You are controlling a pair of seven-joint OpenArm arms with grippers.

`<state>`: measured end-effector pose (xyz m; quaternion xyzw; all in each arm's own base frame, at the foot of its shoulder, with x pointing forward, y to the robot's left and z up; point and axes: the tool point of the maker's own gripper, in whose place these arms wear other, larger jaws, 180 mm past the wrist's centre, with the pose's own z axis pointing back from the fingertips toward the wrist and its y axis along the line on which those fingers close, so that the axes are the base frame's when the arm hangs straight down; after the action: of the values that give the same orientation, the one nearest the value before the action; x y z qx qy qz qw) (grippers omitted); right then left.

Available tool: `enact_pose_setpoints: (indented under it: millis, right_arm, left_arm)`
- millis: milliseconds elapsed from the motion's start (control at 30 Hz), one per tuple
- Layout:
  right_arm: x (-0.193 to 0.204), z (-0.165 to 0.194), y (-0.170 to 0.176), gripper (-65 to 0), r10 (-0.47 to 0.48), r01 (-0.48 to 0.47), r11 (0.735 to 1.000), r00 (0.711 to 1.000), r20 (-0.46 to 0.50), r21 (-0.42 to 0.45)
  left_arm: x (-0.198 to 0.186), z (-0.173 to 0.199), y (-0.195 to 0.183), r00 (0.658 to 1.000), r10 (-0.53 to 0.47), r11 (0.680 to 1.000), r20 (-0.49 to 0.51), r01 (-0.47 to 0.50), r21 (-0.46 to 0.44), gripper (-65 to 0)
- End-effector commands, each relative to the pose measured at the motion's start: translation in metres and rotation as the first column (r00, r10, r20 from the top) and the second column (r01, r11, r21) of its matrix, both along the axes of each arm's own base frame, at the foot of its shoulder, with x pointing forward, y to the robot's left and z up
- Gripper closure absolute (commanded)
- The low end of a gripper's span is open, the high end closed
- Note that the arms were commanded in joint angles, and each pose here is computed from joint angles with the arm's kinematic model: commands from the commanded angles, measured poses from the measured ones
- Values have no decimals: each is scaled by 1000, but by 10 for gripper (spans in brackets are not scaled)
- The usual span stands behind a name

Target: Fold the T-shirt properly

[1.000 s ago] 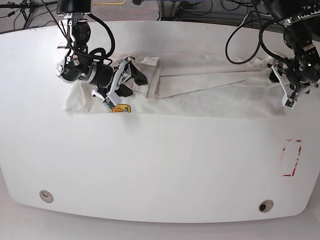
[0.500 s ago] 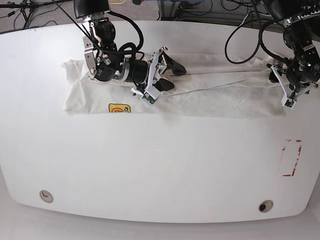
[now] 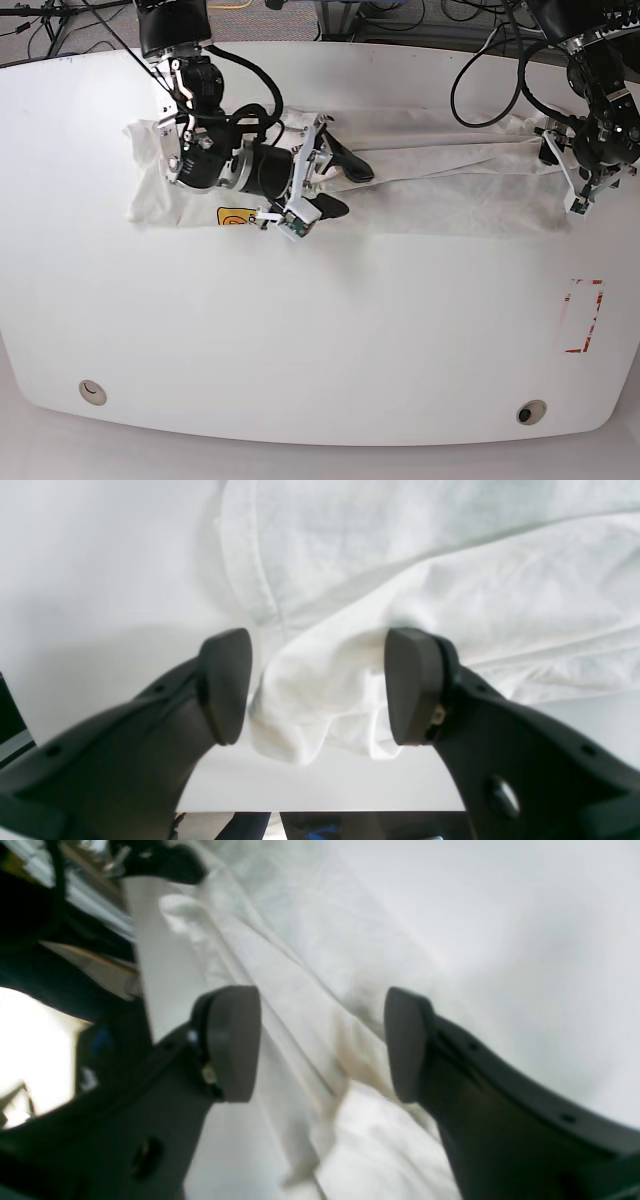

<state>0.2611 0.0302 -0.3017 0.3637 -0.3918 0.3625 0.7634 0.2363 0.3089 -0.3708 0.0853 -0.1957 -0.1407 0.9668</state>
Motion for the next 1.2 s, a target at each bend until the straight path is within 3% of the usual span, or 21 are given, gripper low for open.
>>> enact_pose_setpoints:
  millis: [0, 233, 467, 533, 733, 900, 1033, 1167]
  right_arm:
    - [-2, 20, -4, -363, 15, -16, 1000, 998, 69, 18]
    - [-19, 8, -25, -330, 25, -22, 998, 998, 54, -55]
    - [-19, -19, -59, -106, -55, 68, 980, 996, 73, -187]
    - [-17, -27, -69, -78, -78, 97, 967, 993, 88, -235]
    - [-15, -52, -95, -89, -130, 152, 929, 988, 88, -338]
    - [-10, -69, -114, -89, -193, 202, 917, 979, 61, -343]
    - [-2, -82, -137, -89, -272, 269, 903, 962, 40, -334]
    - [0, -93, -145, -89, -310, 301, 901, 950, 19, -312]
  left_arm:
    - [9, 14, 5, 999, -7, 1000, 46, 6, 21, -383]
    - [4, 26, 31, 991, 94, 995, 93, -96, 16, -383]
    - [9, 40, 34, 972, 144, 988, 184, -129, -88, -383]
    - [10, 42, 34, 969, 151, 986, 197, -132, -102, -383]
    - [13, 42, 30, 970, 138, 987, 200, -119, -107, -383]
    - [21, 37, 13, 978, 83, 991, 193, -62, -116, -382]
    - [32, 25, -22, 978, 18, 987, 208, 16, -163, -381]
    - [27, 9, -28, 984, -1, 989, 176, 26, -144, -381]
